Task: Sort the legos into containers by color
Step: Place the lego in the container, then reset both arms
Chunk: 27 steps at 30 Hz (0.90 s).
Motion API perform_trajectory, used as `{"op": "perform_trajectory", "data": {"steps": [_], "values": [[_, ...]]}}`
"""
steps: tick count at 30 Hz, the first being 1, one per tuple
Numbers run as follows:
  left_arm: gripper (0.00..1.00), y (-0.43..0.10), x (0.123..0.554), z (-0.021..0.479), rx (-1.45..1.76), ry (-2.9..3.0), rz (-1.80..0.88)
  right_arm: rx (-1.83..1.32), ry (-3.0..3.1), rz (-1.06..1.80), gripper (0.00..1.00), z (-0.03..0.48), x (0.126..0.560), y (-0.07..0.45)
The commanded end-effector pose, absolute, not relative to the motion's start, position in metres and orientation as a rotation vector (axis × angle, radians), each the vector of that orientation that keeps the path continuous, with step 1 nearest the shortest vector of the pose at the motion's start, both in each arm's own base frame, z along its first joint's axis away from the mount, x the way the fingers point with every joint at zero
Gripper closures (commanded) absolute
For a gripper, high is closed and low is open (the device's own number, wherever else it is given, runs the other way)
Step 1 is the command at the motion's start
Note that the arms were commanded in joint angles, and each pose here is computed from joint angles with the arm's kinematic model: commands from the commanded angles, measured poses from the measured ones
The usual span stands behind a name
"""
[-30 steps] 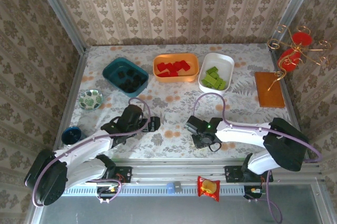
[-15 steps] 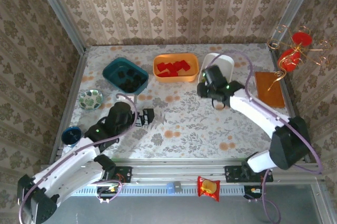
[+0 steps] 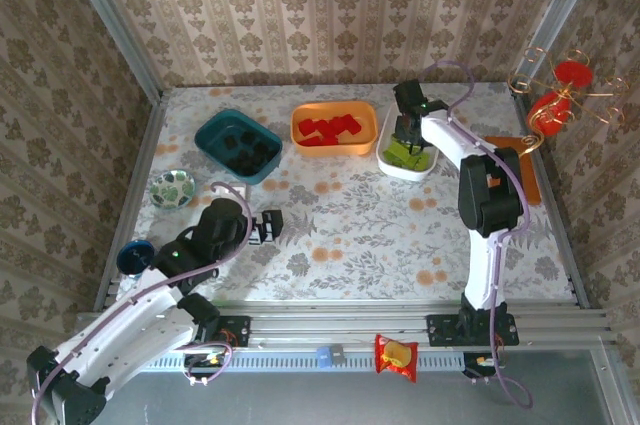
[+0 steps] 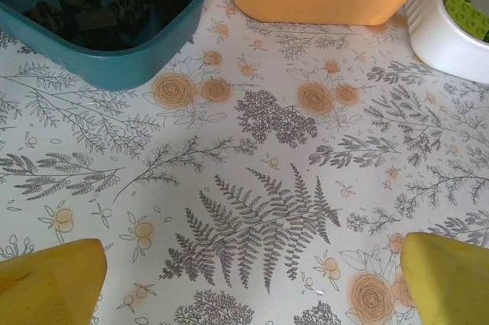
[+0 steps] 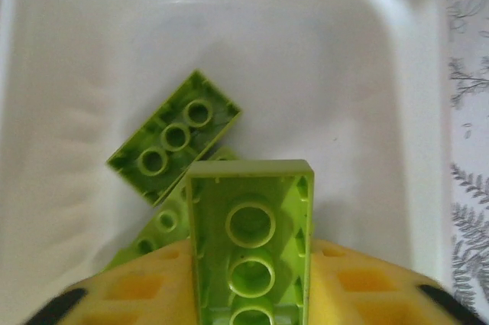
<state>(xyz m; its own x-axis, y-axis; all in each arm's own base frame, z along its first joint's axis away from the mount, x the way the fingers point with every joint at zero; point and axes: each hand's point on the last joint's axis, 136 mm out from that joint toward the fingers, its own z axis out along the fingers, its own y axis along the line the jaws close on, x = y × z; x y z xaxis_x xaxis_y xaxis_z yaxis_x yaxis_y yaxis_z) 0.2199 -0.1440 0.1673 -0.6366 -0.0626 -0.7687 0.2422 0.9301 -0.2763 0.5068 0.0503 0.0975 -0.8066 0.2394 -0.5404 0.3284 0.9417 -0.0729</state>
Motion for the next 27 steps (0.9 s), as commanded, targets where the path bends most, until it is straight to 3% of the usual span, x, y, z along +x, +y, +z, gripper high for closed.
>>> {"op": "perform_trajectory", "data": {"steps": [1,5,11,21,27], "values": [[0.00,-0.137,0.224,0.181,0.106,2.185,-0.424,0.405,2.553,-0.328,0.45,0.105,0.507,0.036],[0.00,-0.133,0.228,0.184,0.097,2.167,-0.384,0.377,2.477,-0.244,0.23,0.133,0.510,0.045],[0.00,-0.128,0.240,0.190,0.065,2.122,-0.318,0.377,2.295,-0.084,0.07,0.189,0.485,0.059],[0.00,-0.142,0.277,0.191,0.102,1.793,-0.267,0.254,1.946,0.075,0.00,0.217,0.402,0.089],[0.00,-0.140,0.317,0.198,0.188,1.693,0.048,0.266,1.922,0.064,0.00,0.203,0.376,0.083]]}}
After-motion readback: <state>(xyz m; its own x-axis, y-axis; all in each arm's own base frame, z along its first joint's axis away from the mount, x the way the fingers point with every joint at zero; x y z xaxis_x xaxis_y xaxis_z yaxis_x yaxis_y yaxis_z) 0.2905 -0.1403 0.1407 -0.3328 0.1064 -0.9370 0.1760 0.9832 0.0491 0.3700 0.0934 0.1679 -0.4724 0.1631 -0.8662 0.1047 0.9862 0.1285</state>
